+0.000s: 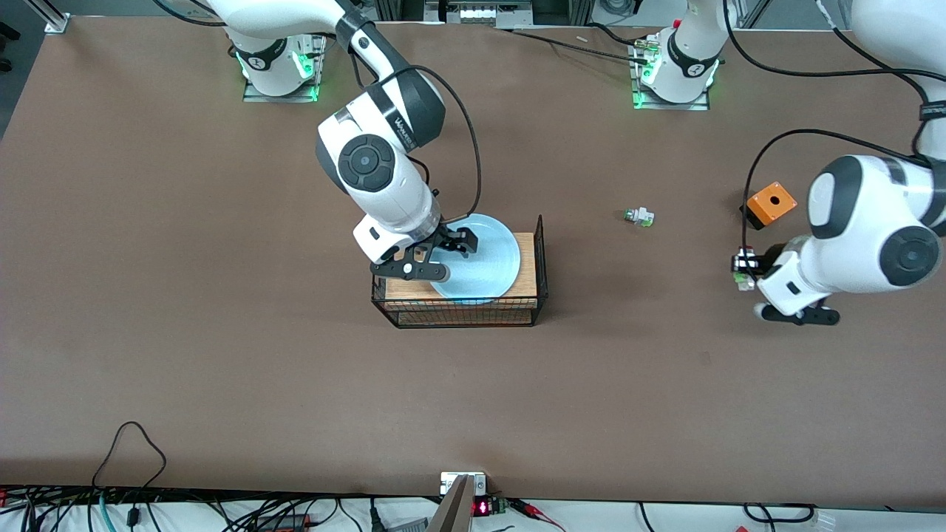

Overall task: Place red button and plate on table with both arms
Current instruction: 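Carry the button toward the orange box while the right gripper grips the plate, then lower the button onto the table and open the left gripper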

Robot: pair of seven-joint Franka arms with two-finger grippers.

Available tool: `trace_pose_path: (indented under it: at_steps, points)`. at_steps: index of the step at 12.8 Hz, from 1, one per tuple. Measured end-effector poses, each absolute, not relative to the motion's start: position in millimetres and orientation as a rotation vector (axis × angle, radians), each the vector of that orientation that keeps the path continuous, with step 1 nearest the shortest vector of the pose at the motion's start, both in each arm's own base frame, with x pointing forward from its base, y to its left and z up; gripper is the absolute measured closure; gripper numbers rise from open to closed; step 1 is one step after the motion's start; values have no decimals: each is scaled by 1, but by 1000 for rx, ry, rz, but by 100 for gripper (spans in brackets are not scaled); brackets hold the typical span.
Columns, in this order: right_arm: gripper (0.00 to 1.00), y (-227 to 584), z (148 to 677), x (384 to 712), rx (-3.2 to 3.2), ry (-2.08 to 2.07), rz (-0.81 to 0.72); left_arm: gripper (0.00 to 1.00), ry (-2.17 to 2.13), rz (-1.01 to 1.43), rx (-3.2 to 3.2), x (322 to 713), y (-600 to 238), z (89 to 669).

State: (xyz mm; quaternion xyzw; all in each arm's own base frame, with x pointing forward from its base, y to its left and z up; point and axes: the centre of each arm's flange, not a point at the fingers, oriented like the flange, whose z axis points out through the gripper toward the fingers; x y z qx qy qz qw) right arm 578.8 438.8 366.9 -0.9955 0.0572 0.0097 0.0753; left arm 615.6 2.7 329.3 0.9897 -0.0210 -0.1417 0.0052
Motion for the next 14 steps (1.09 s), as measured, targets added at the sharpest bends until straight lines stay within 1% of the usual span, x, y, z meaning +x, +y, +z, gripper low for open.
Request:
trace_pose_path:
  at_steps: [2, 6, 10, 12, 14]
  points:
    - [0, 436, 361, 582, -3035, 129, -32, 66, -63, -448, 3091, 602, 15, 304]
    - [0, 441, 338, 581, -3136, 18, -112, 66, -99, -320, 3088, 574, 28, 245]
    - [0, 450, 331, 575, -3147, -19, -119, 66, -107, -158, 3091, 537, 21, 196]
    - [0, 450, 333, 575, -3145, -18, -125, 66, -111, -163, 3088, 524, 19, 185]
    - [4, 450, 335, 576, -3146, -17, -124, 66, -112, -166, 3087, 517, 18, 181]
